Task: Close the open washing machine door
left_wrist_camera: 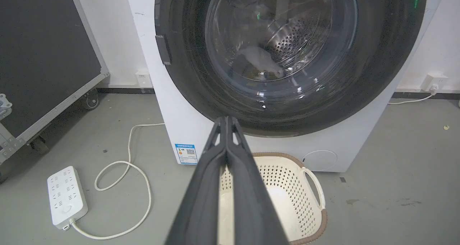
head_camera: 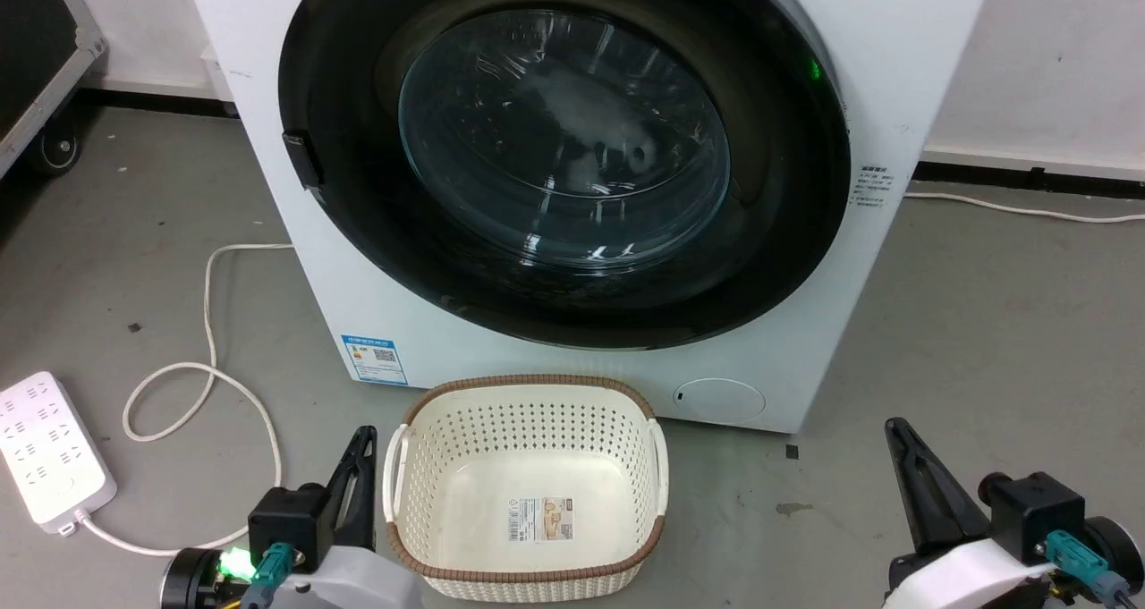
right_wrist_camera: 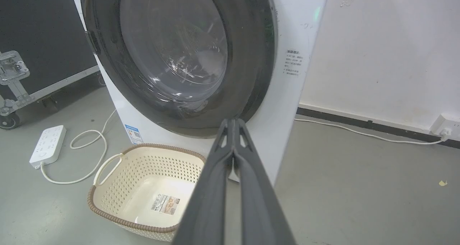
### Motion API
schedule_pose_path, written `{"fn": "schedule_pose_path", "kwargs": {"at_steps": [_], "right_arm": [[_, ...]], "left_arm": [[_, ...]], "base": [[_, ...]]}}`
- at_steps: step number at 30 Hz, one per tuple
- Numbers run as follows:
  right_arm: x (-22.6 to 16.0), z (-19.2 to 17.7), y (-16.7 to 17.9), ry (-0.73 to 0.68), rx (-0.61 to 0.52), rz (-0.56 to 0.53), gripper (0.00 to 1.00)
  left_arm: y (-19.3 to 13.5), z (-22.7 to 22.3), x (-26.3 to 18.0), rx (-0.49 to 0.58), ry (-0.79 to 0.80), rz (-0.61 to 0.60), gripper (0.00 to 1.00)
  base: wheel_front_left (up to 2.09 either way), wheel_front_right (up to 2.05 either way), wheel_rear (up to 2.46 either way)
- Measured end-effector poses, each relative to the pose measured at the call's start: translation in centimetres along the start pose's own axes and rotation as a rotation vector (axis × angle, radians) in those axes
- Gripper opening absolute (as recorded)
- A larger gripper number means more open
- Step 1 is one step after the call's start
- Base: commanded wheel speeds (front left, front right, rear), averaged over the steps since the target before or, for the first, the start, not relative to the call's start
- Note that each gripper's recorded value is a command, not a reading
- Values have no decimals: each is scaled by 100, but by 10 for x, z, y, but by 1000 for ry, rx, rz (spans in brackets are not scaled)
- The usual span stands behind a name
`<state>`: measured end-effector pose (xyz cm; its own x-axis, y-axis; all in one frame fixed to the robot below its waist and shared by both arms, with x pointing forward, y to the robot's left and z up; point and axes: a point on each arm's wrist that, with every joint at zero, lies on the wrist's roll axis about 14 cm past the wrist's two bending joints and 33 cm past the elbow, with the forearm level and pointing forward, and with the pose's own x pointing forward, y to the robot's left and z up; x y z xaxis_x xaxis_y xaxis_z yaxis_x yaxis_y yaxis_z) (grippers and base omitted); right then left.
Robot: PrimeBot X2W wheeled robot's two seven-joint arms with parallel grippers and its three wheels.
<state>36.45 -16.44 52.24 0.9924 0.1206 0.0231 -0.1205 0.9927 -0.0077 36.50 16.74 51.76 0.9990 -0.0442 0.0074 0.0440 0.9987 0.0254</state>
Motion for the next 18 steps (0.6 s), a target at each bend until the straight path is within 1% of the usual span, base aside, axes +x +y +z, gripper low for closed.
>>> {"fn": "schedule_pose_path", "kwargs": {"at_steps": [18], "right_arm": [[1,-2,1,28,-19,5,0]], "left_arm": [[6,2,2,12,14,21,0]], "base": [[0,0,0]]}}
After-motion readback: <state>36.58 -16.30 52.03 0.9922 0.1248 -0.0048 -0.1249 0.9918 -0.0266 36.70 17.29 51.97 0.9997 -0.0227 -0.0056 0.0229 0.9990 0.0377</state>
